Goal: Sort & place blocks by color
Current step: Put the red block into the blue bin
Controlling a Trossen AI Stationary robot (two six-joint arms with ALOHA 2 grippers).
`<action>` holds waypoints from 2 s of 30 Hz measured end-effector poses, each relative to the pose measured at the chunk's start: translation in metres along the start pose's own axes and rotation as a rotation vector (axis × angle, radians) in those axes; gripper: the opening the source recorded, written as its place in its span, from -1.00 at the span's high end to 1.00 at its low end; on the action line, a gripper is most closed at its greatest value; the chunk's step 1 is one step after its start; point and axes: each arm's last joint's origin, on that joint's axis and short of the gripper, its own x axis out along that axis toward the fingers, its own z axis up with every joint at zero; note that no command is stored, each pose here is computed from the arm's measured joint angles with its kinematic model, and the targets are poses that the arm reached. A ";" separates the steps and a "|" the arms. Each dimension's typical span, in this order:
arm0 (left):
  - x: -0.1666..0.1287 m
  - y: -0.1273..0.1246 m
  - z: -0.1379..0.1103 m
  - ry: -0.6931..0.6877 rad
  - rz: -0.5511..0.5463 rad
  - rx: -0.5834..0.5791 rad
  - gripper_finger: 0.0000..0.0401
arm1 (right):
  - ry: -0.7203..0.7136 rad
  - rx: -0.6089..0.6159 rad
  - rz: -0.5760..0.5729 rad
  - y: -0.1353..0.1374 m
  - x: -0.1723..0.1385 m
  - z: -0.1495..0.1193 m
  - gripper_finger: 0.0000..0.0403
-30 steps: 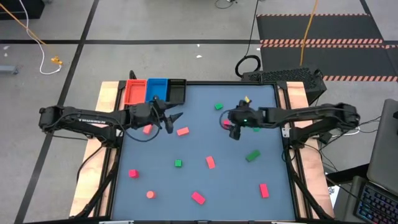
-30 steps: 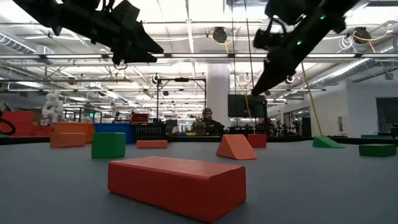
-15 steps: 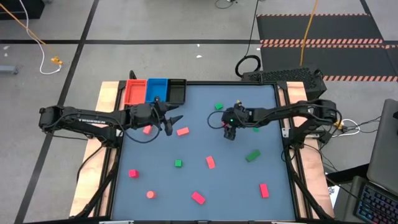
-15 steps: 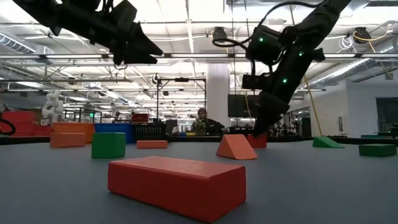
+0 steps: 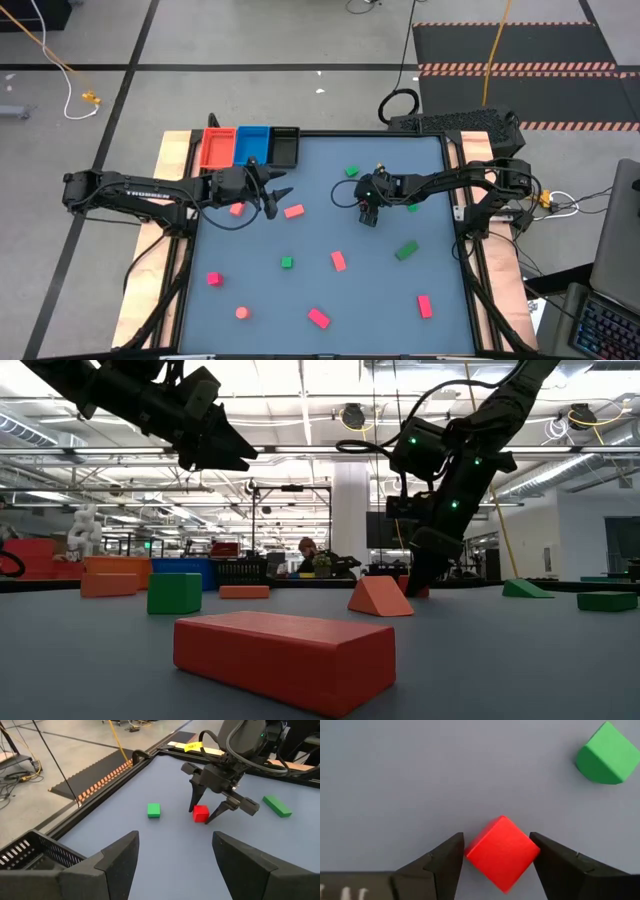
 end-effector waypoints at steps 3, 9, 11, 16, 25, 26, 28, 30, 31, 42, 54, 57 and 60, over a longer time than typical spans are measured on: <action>0.000 0.000 0.000 0.001 0.000 -0.001 -0.26 | -0.005 -0.013 -0.004 0.000 -0.001 0.001 0.05; 0.000 0.000 -0.001 0.008 0.001 -0.002 -0.26 | -0.006 -0.033 -0.036 -0.001 -0.001 0.001 0.10; 0.000 0.000 -0.001 0.008 0.001 -0.002 -0.26 | -0.006 -0.038 -0.062 -0.001 -0.001 0.001 0.10; 0.000 0.000 0.000 -0.004 -0.001 0.006 -0.26 | -0.124 0.011 -0.051 -0.002 -0.008 0.012 0.10; -0.002 -0.009 0.010 -0.113 -0.037 0.111 -0.26 | -0.697 0.171 0.367 0.004 -0.041 0.064 0.10; -0.002 -0.012 0.011 -0.129 -0.046 0.133 -0.26 | -0.749 0.196 0.426 0.005 -0.044 0.068 0.10; -0.001 -0.019 0.011 -0.154 -0.048 0.182 -0.26 | -0.820 0.249 0.549 0.006 -0.048 0.075 0.10; 0.001 -0.027 0.010 -0.175 -0.040 0.238 -0.26 | -0.859 0.310 0.638 0.008 -0.050 0.079 0.10; 0.002 -0.031 0.009 -0.187 -0.030 0.270 -0.26 | -0.863 0.337 0.671 0.008 -0.049 0.079 0.10; 0.014 -0.066 -0.002 -0.268 0.059 0.629 -0.26 | -0.917 0.466 0.802 0.008 -0.054 0.085 0.10; 0.033 -0.076 -0.011 -0.345 0.150 0.701 -0.26 | -0.979 0.472 0.746 0.020 -0.060 0.086 0.10; 0.037 -0.079 -0.010 -0.348 0.150 0.700 -0.26 | -0.991 0.474 0.740 0.019 -0.060 0.087 0.10; 0.041 -0.082 -0.006 -0.356 0.152 0.692 -0.26 | -0.997 0.485 0.723 0.019 -0.060 0.087 0.10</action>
